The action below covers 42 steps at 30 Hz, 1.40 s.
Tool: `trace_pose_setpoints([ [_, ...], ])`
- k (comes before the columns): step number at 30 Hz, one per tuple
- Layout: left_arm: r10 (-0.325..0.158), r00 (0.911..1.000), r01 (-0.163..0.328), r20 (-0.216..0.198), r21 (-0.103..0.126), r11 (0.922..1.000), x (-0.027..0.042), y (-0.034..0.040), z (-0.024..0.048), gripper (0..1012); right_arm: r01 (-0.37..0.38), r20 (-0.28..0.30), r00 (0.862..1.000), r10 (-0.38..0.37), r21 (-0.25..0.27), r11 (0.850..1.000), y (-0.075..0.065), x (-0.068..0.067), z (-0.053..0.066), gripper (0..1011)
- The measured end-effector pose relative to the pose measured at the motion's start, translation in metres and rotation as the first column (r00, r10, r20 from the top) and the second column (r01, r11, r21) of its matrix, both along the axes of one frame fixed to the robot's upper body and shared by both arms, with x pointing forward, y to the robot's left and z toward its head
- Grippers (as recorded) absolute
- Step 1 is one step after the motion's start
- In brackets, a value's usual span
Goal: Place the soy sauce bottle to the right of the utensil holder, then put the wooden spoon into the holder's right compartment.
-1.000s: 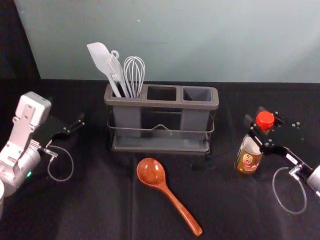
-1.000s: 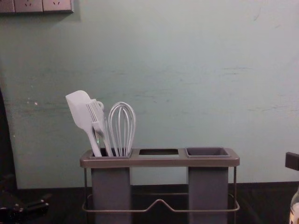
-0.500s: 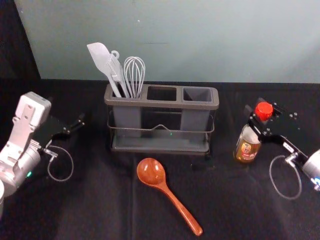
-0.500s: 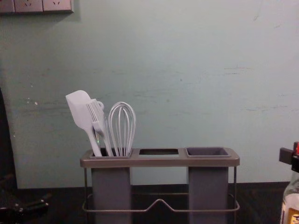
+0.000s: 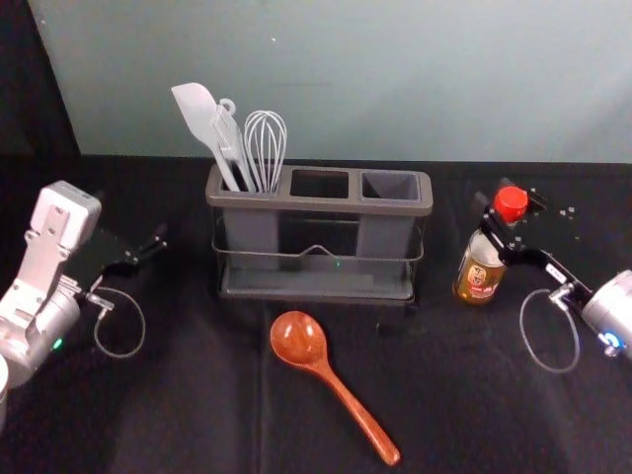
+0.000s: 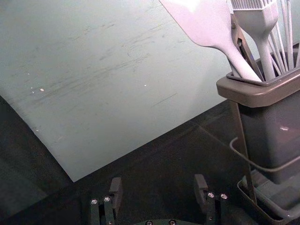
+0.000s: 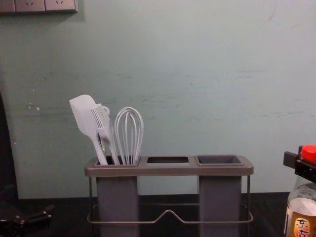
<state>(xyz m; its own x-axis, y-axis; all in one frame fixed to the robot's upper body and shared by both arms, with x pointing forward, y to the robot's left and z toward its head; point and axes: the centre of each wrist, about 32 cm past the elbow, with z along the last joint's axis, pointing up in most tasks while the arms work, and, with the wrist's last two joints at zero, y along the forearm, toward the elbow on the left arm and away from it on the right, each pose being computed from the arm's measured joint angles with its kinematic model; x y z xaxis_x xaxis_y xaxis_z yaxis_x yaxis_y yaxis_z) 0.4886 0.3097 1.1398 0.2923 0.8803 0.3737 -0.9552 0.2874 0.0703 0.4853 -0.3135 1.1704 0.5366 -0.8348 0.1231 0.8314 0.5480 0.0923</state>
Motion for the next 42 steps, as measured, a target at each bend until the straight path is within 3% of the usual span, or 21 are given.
trace_pose_setpoints([
  [22,0.000,1.0000,0.000,0.000,0.000,1.0000,0.0000,0.0000,0.0000,1005,-0.003,0.003,1.000,0.003,0.004,1.000,0.009,0.018,0.000,381],
  [42,0.000,1.0000,0.000,0.000,0.000,1.0000,0.0000,0.0000,0.0000,1005,-0.002,-0.001,1.000,0.002,0.009,1.000,0.010,0.020,-0.001,381],
])
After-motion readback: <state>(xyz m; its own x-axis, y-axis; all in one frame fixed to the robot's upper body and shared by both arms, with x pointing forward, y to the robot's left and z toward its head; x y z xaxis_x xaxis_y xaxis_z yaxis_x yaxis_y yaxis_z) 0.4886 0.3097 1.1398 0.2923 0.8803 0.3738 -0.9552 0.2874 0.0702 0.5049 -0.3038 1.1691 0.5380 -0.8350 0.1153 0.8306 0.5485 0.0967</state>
